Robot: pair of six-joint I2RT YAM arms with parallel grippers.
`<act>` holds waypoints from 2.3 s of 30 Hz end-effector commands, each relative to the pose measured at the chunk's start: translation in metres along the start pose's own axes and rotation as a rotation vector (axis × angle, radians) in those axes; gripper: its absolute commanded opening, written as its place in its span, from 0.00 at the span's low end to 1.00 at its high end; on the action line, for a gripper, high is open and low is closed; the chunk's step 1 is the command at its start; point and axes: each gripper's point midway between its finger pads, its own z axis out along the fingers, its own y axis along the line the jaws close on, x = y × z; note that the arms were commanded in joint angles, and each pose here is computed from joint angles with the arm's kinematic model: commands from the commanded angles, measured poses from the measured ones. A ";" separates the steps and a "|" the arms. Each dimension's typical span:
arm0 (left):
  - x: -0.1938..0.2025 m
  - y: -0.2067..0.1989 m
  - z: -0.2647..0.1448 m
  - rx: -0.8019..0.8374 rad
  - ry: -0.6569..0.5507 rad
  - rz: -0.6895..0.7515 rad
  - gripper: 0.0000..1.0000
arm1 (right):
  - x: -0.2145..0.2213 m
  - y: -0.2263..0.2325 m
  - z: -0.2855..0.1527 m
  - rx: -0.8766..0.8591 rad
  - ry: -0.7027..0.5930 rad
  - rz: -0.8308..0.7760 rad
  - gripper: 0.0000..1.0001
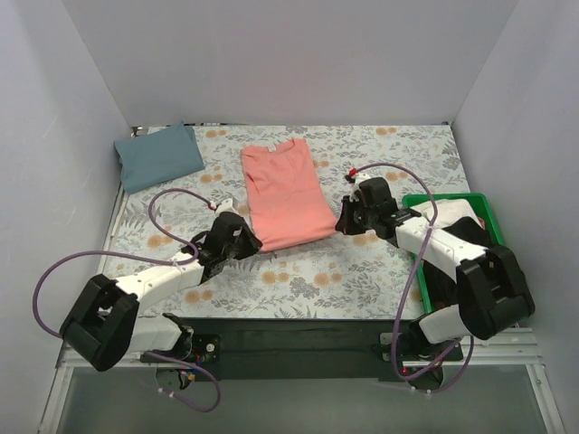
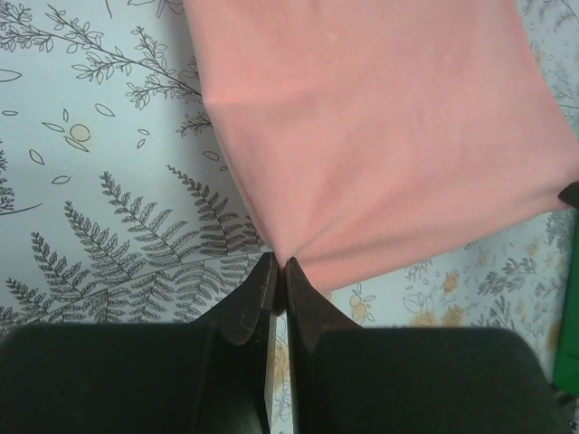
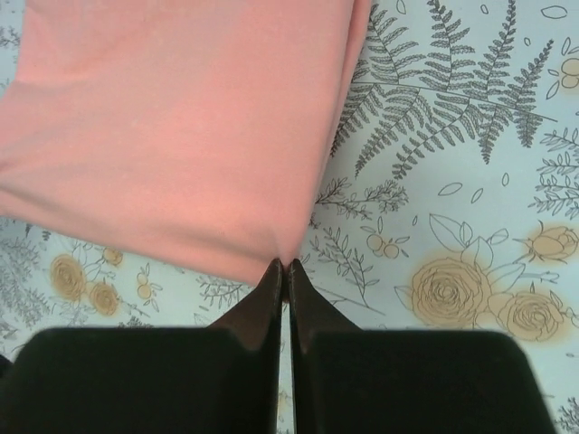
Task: Fold and stack the t-shirts
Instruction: Fold the tshirt
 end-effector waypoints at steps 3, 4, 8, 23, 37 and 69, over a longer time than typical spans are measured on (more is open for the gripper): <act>0.012 0.004 -0.021 0.015 0.051 0.013 0.00 | 0.000 0.003 -0.025 0.027 -0.042 -0.008 0.01; 0.013 0.002 -0.023 0.023 0.055 0.010 0.00 | 0.000 0.005 -0.031 0.025 -0.054 -0.011 0.01; 0.021 0.003 -0.036 0.046 0.087 -0.011 0.00 | 0.008 0.003 -0.046 0.049 -0.056 -0.011 0.01; 0.009 -0.039 -0.097 0.246 0.102 0.022 0.00 | 0.015 0.015 -0.115 0.083 -0.185 0.020 0.01; -0.006 -0.083 -0.121 0.414 0.077 0.020 0.00 | -0.026 0.025 -0.166 0.103 -0.377 0.025 0.01; -0.077 -0.091 -0.034 0.446 -0.050 -0.015 0.00 | -0.168 0.018 -0.093 0.349 -0.531 -0.084 0.01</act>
